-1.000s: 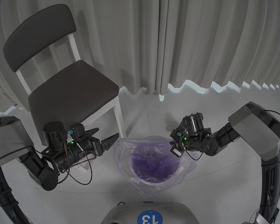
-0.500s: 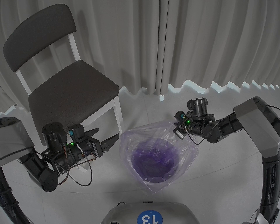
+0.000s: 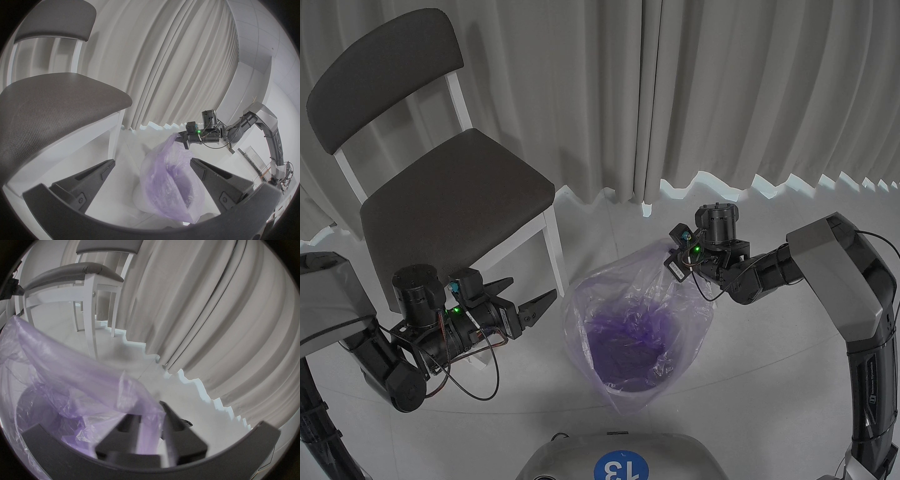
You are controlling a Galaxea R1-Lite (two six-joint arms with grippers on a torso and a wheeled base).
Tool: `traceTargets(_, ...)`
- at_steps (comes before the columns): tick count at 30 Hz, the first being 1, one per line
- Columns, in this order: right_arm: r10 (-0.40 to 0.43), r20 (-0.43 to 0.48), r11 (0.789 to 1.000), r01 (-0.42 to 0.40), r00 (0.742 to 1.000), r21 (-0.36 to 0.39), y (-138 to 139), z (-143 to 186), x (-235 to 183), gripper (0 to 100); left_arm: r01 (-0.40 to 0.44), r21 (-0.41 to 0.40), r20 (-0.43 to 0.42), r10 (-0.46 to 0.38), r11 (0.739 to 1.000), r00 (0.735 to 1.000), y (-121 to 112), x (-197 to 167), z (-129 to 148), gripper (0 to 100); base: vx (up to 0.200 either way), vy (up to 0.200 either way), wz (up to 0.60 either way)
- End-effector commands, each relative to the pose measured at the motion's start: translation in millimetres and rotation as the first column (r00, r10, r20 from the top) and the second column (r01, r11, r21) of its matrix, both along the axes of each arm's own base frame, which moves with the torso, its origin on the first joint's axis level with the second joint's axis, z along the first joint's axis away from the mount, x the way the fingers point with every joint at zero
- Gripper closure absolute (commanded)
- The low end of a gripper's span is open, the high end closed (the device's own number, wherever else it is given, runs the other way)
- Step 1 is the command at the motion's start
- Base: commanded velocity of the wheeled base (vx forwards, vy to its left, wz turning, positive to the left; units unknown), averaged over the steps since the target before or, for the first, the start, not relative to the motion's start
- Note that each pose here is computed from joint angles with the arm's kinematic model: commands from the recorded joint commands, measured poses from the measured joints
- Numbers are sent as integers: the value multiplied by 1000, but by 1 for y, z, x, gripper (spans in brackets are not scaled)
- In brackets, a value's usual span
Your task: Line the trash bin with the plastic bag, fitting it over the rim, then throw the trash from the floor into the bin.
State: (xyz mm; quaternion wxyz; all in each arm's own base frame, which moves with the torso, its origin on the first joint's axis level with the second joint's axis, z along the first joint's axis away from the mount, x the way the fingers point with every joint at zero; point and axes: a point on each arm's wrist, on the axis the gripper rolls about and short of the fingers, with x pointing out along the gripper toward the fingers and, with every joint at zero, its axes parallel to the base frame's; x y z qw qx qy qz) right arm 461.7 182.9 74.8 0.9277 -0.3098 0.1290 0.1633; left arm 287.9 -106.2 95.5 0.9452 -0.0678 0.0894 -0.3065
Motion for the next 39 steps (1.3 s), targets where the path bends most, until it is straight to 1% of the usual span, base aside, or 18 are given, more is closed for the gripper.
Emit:
traceTargets(1,2,-23,1000,-2,1000,-10,0,-7,-2,0,0,1,-6,0,1000,1000,0,1,-2,0,0,0,0)
traceTargets(9,10,-44,1000,-10,999,1,-7,9,-21,0,2,4,-14,-2,1000,1000,-2,2,-5,0,0,0,0)
traceTargets(12,-12,-65,996,18,998,90,-12,27,-31,0,9,7,-20,-9,1000,1000,-5,3,-9,0,0,0,0)
traceTargets(15,-2,-131,983,26,991,180,-16,44,-39,0,17,4,-15,-17,1000,1000,-9,5,-12,0,0,0,0)
traceTargets(16,2,-155,977,31,988,211,-17,49,-42,0,23,4,-16,-23,1000,1000,-11,5,-13,0,0,0,0)
traceTargets(18,1,-215,955,63,977,290,-21,60,-49,0,32,6,-23,-32,999,999,-15,4,-15,0,0,0,0)
traceTargets(19,1,-215,955,63,977,290,-21,60,-49,0,32,6,-23,-32,999,999,-15,4,-15,0,0,0,0)
traceTargets(20,-3,-260,938,94,966,335,-26,69,-55,0,40,9,-28,-40,999,999,-19,2,-17,0,0,0,0)
traceTargets(21,-7,-288,930,112,958,350,-29,73,-59,0,45,11,-32,-44,999,998,-22,1,-18,0,0,0,0)
traceTargets(22,-16,-308,925,131,951,357,-33,77,-62,0,48,12,-34,-47,999,998,-23,0,-18,0,0,0,0)
traceTargets(23,-16,-308,925,131,951,357,-33,77,-62,0,48,12,-34,-47,999,998,-23,0,-18,0,0,0,0)
traceTargets(24,-33,-344,912,169,938,373,-40,84,-71,0,58,0,-17,-58,998,998,-25,1,-16,0,0,0,0)
traceTargets(26,-48,-366,904,196,929,381,-47,89,-81,0,73,-30,22,-72,997,997,-27,-1,-11,0,0,0,0)
traceTargets(27,-53,-371,902,204,927,380,-51,90,-85,0,73,-52,51,-71,996,996,-29,0,-8,0,0,0,0)
traceTargets(29,-57,-382,904,210,922,372,-55,89,-94,0,71,-78,70,-65,994,995,-32,1,-8,0,0,0,0)
traceTargets(33,-63,-407,907,222,911,357,-62,87,-113,0,21,-65,59,-17,998,998,-36,6,-12,0,50,50,0)
traceTargets(35,-63,-411,908,223,910,355,-64,85,-120,0,31,-57,40,-29,998,999,-40,3,-15,0,200,200,0)
traceTargets(39,-65,-400,905,222,914,361,-66,77,-124,0,54,-40,10,-54,998,998,-46,-5,-17,0,0,0,0)
